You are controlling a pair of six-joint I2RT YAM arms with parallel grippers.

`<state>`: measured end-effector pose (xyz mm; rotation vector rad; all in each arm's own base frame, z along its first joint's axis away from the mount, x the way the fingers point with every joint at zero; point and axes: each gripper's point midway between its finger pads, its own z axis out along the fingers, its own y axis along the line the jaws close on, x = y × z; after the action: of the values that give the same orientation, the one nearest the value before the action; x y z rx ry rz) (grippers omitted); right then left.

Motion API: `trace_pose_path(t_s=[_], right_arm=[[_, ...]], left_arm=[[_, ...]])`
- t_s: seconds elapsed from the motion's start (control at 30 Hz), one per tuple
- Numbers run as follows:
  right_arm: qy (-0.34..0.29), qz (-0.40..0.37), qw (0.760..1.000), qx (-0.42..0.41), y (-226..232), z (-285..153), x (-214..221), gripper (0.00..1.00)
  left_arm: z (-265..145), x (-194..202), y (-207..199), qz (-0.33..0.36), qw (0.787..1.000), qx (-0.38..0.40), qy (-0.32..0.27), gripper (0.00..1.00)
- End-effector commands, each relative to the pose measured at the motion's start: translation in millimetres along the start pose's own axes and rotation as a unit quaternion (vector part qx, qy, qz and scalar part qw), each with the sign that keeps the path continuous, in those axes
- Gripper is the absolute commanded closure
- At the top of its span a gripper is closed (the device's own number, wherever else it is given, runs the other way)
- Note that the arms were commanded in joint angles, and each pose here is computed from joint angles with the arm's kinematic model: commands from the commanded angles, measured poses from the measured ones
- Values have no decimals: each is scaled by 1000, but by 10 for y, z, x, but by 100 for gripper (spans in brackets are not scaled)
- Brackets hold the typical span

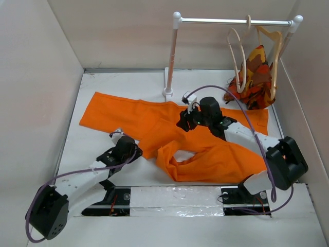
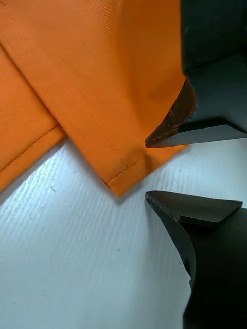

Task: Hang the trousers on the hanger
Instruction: Fold the trousers at the center of the board.

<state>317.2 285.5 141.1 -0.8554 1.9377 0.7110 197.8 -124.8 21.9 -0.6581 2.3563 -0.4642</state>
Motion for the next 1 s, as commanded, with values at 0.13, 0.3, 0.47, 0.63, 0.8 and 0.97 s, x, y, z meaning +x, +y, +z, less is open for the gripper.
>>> trace_pose_path(t_s=[0.13, 0.3, 0.47, 0.63, 0.8, 0.97], right_arm=[[-100, -39, 994, 1, 209, -530, -647, 48], [-123, -42, 991, 18, 199, -802, -697, 48], [-142, -25, 987, 69, 54, -1133, -663, 50], [-147, 46, 970, 190, -317, -1640, -373, 77], [-106, 136, 937, 304, -619, -2064, 296, 100], [-109, 208, 901, 365, -634, -2414, 640, 100]], left_arm=[[111, -103, -69, 13, 999, -30, -13, 64], [116, -139, -86, 1, 999, -26, -24, 82], [-48, -389, -231, 11, 998, -6, -66, 100], [-760, -1061, -682, 3, 985, 59, -162, 100], [-1776, -1753, -858, -10, 954, 106, -280, 100], [-2668, -2254, -787, -14, 922, 107, -371, 100]])
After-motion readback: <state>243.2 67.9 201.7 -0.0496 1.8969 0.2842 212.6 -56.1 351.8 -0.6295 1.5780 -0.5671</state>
